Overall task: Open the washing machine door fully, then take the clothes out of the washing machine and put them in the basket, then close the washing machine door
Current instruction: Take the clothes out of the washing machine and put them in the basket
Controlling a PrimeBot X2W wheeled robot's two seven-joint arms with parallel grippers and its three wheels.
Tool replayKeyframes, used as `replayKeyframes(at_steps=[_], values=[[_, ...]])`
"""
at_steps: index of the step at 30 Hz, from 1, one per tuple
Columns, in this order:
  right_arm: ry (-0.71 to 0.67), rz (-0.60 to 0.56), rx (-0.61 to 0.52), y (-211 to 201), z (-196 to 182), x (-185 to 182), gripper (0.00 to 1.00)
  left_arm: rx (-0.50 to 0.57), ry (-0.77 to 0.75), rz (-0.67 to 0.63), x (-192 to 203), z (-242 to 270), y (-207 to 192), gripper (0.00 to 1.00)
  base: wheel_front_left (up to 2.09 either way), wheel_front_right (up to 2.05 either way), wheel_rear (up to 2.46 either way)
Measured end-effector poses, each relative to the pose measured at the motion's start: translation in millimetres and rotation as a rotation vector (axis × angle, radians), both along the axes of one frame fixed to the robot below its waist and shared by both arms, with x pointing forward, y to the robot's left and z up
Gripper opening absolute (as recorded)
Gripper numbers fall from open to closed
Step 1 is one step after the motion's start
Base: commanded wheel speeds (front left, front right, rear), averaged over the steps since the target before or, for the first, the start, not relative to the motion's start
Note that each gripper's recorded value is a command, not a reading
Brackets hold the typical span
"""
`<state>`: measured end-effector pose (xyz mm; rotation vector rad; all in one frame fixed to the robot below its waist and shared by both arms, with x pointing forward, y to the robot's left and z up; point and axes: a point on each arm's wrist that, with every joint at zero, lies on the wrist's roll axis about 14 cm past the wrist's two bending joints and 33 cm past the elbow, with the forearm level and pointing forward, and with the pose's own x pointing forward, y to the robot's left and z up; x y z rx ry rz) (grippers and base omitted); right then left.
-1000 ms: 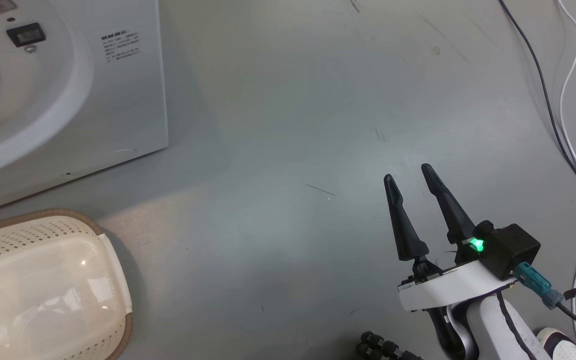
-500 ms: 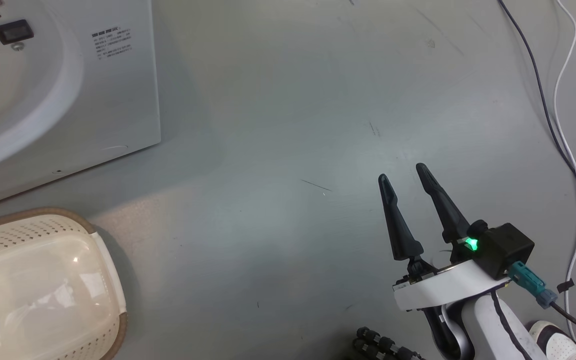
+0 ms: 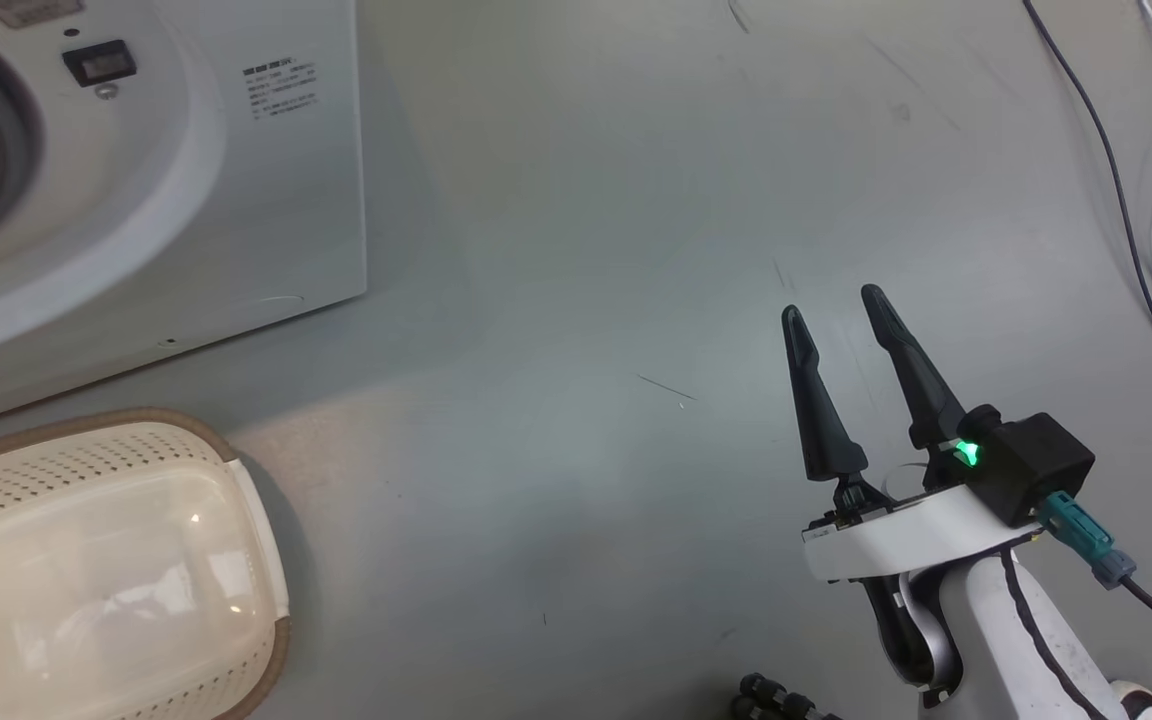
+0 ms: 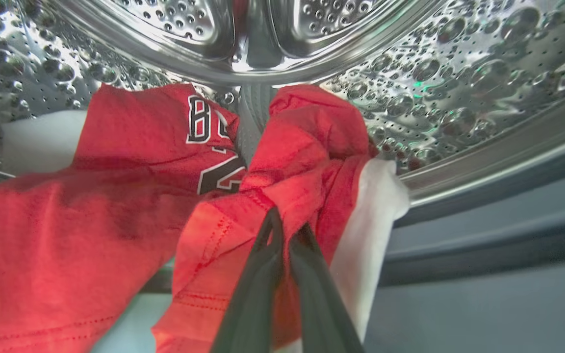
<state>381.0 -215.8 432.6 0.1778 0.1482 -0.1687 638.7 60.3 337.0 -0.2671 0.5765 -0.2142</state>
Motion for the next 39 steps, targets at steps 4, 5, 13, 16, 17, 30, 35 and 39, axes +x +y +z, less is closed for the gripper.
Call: replayKeyframes(at_steps=[4, 5, 13, 16, 17, 30, 35, 39], values=[[-0.023, 0.008, 0.001, 1.3, 6.2, 2.4, 1.00, -0.013, -0.068, -0.005, -1.5, 19.4, -0.3, 0.00, 0.00, 0.00, 0.00], [-0.026, 0.009, -0.001, 1.4, 7.3, 2.5, 1.00, -0.012, -0.084, -0.010, -2.9, 23.9, -1.0, 0.00, 0.00, 0.00, 0.00], [-0.070, 0.024, 0.005, 4.4, 19.9, 3.9, 1.00, -0.009, -0.132, -0.015, -32.6, 38.5, 7.0, 0.00, 0.00, 0.00, 0.00], [-0.090, 0.034, 0.012, 7.2, 25.6, 4.7, 1.00, -0.010, -0.156, -0.013, -42.8, 47.8, 11.1, 0.00, 0.00, 0.00, 0.00], [-0.097, 0.040, 0.015, 8.8, 27.5, 5.0, 1.00, -0.009, -0.166, -0.018, -46.2, 51.5, 11.5, 0.00, 0.00, 0.00, 0.00], [-0.151, 0.111, 0.044, 29.1, 43.2, -0.3, 1.00, 0.027, -0.343, -0.035, -95.1, 96.4, 26.9, 0.00, 0.00, 0.00, 0.00], [-0.167, 0.143, 0.061, 39.5, 47.6, -5.2, 1.00, 0.042, -0.405, -0.018, -112.6, 113.6, 39.0, 0.00, 0.00, 0.00, 0.00], [-0.176, 0.158, 0.070, 45.2, 50.4, -9.8, 1.00, 0.047, -0.460, -0.014, -123.3, 132.8, 45.2, 0.00, 0.00, 0.00, 0.00]])
